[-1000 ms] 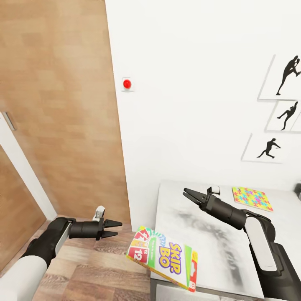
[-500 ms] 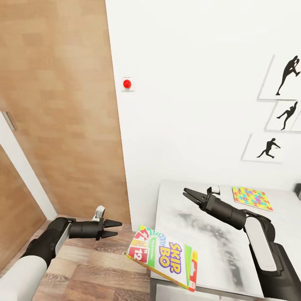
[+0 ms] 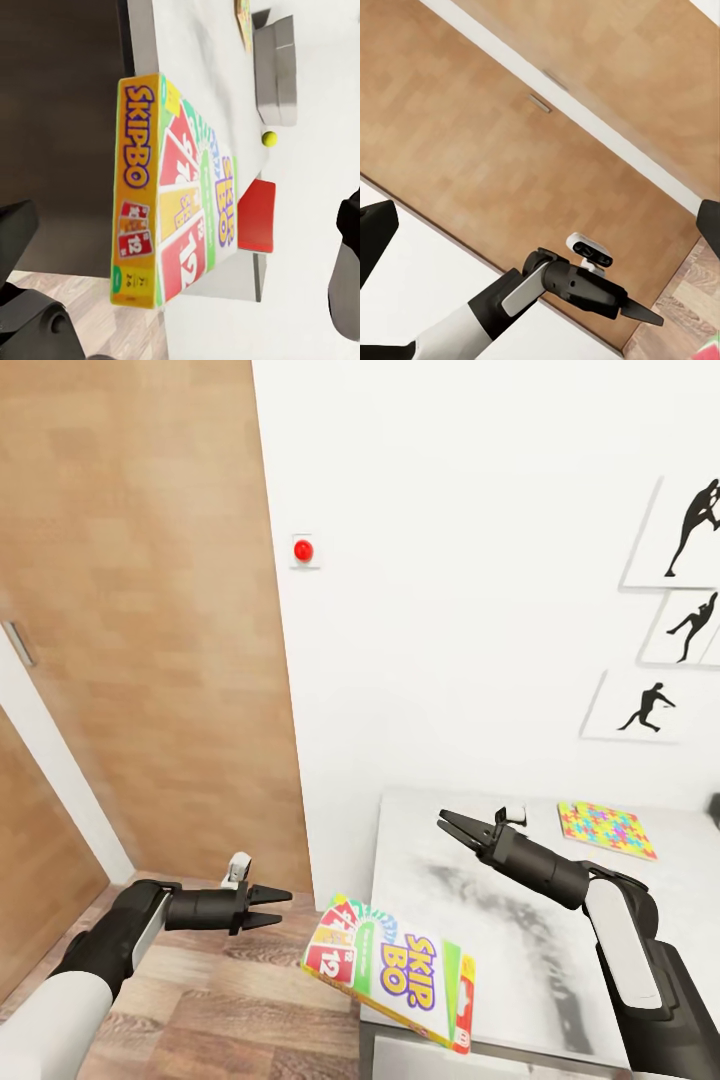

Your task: Put all the toys in the child's room - the three board games (two on the bed and one on the table), the two jigsaw puzzles on the table, and the tennis ball on the table - inside the toy box on the table in the child's room.

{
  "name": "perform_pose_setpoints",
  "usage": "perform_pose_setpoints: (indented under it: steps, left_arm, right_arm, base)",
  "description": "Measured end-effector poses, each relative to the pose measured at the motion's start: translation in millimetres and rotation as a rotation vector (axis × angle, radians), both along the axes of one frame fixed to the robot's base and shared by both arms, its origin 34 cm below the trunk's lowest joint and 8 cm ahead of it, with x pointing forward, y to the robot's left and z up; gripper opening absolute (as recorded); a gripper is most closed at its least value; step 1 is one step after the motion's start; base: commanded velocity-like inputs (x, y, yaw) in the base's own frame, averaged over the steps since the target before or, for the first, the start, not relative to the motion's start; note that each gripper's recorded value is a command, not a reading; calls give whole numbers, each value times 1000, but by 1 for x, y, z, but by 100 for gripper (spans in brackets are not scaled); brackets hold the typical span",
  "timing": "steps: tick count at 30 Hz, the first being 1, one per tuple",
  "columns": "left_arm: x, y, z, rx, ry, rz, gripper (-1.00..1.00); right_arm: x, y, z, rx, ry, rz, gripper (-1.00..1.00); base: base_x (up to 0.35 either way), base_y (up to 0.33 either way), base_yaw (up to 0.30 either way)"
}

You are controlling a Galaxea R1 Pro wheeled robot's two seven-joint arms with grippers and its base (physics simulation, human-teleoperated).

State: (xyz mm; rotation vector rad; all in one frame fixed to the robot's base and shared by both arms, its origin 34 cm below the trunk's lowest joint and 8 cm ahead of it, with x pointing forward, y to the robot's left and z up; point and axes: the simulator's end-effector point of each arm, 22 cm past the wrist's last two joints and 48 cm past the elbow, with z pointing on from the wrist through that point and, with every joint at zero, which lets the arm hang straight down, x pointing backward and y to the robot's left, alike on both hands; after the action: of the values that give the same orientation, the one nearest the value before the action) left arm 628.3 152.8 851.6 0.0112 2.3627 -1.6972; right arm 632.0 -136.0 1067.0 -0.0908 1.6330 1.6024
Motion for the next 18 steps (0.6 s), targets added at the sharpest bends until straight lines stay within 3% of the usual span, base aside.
perform_pose_setpoints:
  steps: [10,18]
  left_arm:
    - [0,-1,-16,1,1,-1,100]
    - [0,-1,-21,1,1,-2,100]
  right_arm:
    - [-1,1,-13,-1,-6,4,100]
    - [-10,8,-9,-1,-18,39,100]
  base:
    - [0,0,0]
    - [0,0,0]
